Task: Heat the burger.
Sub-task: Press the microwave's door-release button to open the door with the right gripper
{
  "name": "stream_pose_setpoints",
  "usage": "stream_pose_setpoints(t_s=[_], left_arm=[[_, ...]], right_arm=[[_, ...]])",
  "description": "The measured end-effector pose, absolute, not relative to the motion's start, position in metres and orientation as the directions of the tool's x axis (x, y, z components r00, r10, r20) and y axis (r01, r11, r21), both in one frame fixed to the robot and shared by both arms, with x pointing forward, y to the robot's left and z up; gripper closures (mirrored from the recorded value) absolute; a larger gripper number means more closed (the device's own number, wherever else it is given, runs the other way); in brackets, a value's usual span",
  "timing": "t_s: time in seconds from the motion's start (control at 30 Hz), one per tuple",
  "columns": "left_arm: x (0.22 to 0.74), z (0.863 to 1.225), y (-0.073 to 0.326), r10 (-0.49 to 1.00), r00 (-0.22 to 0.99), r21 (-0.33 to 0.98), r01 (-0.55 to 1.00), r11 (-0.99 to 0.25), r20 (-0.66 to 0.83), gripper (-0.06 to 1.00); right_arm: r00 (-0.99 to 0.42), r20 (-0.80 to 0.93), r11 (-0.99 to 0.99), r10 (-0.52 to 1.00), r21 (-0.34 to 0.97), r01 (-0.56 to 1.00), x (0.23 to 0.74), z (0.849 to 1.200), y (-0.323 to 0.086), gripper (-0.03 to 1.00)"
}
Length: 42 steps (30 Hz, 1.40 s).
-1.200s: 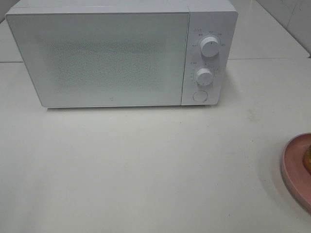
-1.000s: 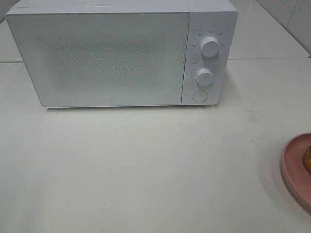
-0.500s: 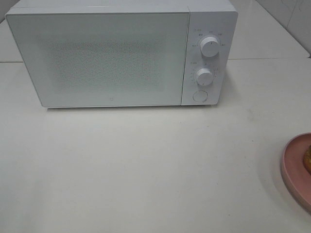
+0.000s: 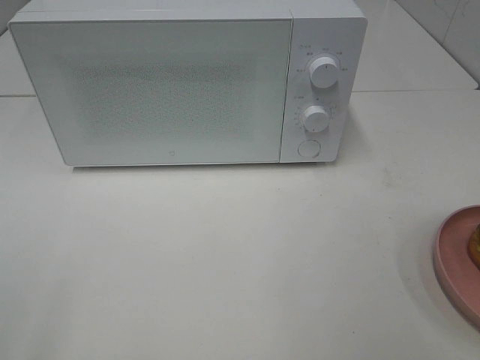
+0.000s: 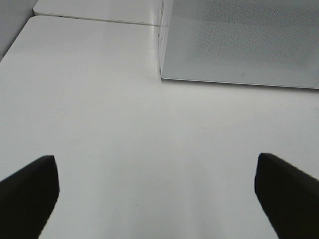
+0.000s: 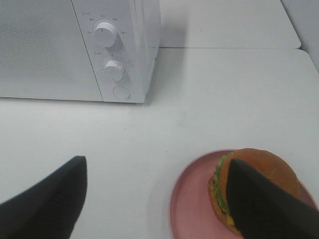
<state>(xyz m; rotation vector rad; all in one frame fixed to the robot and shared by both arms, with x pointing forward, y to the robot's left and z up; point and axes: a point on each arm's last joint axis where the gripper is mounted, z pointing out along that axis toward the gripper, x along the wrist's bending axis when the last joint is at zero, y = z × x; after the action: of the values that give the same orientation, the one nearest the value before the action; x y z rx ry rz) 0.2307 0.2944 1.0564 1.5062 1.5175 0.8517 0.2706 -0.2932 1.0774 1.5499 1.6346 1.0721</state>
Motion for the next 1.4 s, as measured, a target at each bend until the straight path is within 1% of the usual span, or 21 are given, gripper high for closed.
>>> stream_pose_setpoints(t_s=[0.43,0.83,1.0,1.4], left_arm=[[0.231,1.056,0.294,0.995,0.047,0.894,0.444,0.058,-0.087,-0.04],[0.231,1.056,0.294,0.995,0.047,0.894,0.444,0.058,-0.087,-0.04],[0.231,1.056,0.294,0.995,0.047,0.894,0.444,0.058,-0.087,-0.04],[0.231,1.056,0.294,0.995,0.047,0.894,0.444,0.058,-0.087,-0.04]], right_arm=[[-0.097,0.085,-0.022,0.992,0.854,0.519,0.317,1.078,-0.287,0.21],[-0.092,0.084,-0.021,0.992,0.841,0.54,0.364,1.071,-0.281,0.21],[-0.094,0.086,-0.027,0.992,0.863,0.504,0.383,1.065,-0.278,0.21],[-0.105,0.085,-0.041,0.991,0.93,0.365,0.407,1.026,-0.275,0.21]])
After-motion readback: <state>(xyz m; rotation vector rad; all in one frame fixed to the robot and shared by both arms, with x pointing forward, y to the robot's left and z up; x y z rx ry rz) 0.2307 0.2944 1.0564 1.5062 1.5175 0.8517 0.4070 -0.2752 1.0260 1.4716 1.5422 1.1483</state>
